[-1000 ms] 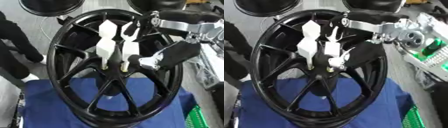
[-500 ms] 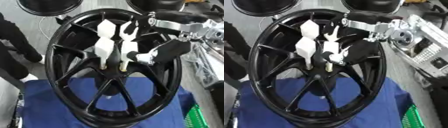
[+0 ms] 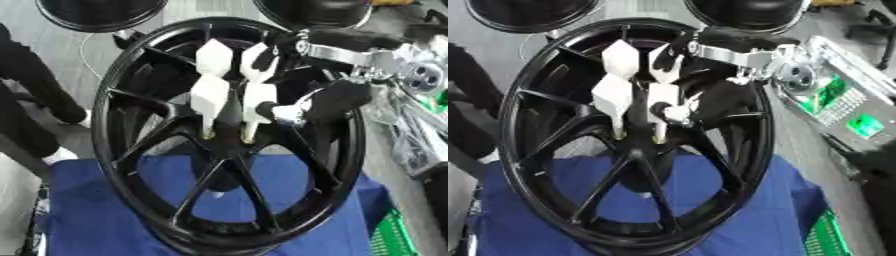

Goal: Pull the pin out of the wheel hub.

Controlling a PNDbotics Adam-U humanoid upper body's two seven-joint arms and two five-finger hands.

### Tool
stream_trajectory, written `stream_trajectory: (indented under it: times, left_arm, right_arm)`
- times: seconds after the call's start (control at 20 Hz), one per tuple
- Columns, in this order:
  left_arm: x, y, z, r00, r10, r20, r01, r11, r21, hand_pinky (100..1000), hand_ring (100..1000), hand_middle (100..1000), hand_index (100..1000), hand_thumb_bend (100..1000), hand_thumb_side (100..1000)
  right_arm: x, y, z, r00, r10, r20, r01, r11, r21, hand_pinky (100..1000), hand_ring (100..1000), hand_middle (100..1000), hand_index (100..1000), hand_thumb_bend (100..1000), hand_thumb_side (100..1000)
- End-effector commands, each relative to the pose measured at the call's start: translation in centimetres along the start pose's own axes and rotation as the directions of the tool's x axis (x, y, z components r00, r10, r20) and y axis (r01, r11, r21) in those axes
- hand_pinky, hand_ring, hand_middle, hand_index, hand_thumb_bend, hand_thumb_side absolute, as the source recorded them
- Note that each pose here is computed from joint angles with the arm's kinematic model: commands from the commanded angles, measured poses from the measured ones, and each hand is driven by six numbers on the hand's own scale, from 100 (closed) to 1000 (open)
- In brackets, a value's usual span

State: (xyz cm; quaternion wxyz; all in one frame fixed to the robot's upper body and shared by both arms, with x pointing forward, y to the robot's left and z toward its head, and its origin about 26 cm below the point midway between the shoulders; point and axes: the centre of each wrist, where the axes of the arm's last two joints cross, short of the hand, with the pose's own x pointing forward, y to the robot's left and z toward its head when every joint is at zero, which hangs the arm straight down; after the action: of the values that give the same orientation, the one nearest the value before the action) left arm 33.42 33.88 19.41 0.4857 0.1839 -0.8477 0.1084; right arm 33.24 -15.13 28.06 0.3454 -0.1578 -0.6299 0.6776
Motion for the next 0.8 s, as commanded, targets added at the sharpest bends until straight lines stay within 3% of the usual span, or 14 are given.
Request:
stream_trajectory:
  times: [0.05,0.8]
  left_arm:
    - [1.16,-0.04,-0.47,0.999,0.006,0.041,-0.005,1.0,-0.011,598,746,683,734,292,815]
    - [1.18,-0.31,-0.47,0.999,0.012,0.04,-0.011,1.0,-0.02,598,745,683,733,289,818]
  right_arm:
    - [-0.55,-0.48,0.04,1.0,0.018,-0.015,-0.018,1.0,-0.013,793,759,779,852,320,554]
    - [-1.04,0.19,-0.69,1.0,-0.006,-0.013,0.006,1.0,0.008,774,708,735,809,304,541]
